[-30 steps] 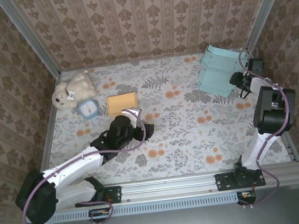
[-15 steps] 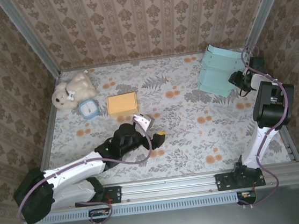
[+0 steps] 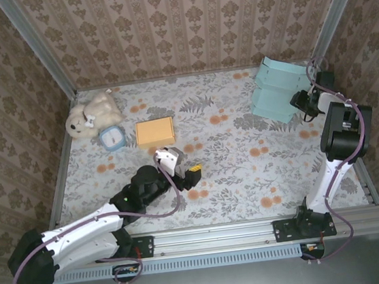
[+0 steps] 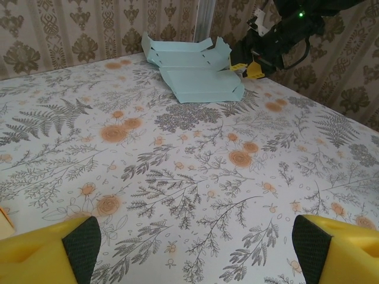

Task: Fold the paper box

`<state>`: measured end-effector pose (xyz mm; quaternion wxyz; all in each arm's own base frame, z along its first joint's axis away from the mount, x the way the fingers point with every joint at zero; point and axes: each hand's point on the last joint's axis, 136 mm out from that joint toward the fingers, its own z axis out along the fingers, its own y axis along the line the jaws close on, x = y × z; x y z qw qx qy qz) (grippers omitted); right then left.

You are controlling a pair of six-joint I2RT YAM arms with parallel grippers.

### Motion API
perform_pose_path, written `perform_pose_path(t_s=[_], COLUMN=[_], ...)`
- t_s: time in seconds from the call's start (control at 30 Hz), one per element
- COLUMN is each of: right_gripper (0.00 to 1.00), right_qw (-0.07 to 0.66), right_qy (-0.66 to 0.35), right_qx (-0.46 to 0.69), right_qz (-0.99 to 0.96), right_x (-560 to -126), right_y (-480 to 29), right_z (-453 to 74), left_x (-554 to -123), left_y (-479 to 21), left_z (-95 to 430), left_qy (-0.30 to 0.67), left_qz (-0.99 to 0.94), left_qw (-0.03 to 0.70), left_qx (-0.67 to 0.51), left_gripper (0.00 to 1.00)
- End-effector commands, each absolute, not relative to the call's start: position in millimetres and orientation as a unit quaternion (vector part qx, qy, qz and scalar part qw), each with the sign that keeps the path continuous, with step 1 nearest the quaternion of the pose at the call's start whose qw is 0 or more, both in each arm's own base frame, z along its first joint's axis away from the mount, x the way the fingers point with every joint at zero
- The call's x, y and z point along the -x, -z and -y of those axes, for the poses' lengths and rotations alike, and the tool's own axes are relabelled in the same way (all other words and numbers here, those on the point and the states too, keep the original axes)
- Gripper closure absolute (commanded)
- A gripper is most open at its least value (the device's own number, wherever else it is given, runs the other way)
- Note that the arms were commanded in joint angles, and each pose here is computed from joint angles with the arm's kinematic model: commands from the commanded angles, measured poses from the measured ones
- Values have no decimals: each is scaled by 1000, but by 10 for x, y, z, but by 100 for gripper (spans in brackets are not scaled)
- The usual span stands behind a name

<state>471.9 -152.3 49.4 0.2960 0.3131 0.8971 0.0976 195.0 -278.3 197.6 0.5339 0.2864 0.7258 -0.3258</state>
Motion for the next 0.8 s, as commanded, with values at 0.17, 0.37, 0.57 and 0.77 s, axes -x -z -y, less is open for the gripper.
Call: perform_pose_path(t_s=[0.17,0.37,0.57,0.77], right_gripper=[59,61,61,57], right_qw=[269,245,253,265], right_qy=[-64,-67,-95,-70], right_qx=[-326,-325,-339,-357], right_qz=[-904,-911,-901,-893], right_x=[-4696,-4680,-4655,-4576], right_y=[-474,-452,-443,-489], right_z=[1550,1488,1365,1434], left_x=[-1959,-1966,-1952,-1943], left_y=[-2029,-2011,-2025,-2031], left_z=[2787,2796,2810,2822], left_qy=[325,323,329,335], left_qz=[-715,-718,-716,-716], left_qw=[549,546,544,541], left_qx=[-286,-287,-288,-287], left_gripper=[13,12,12,12])
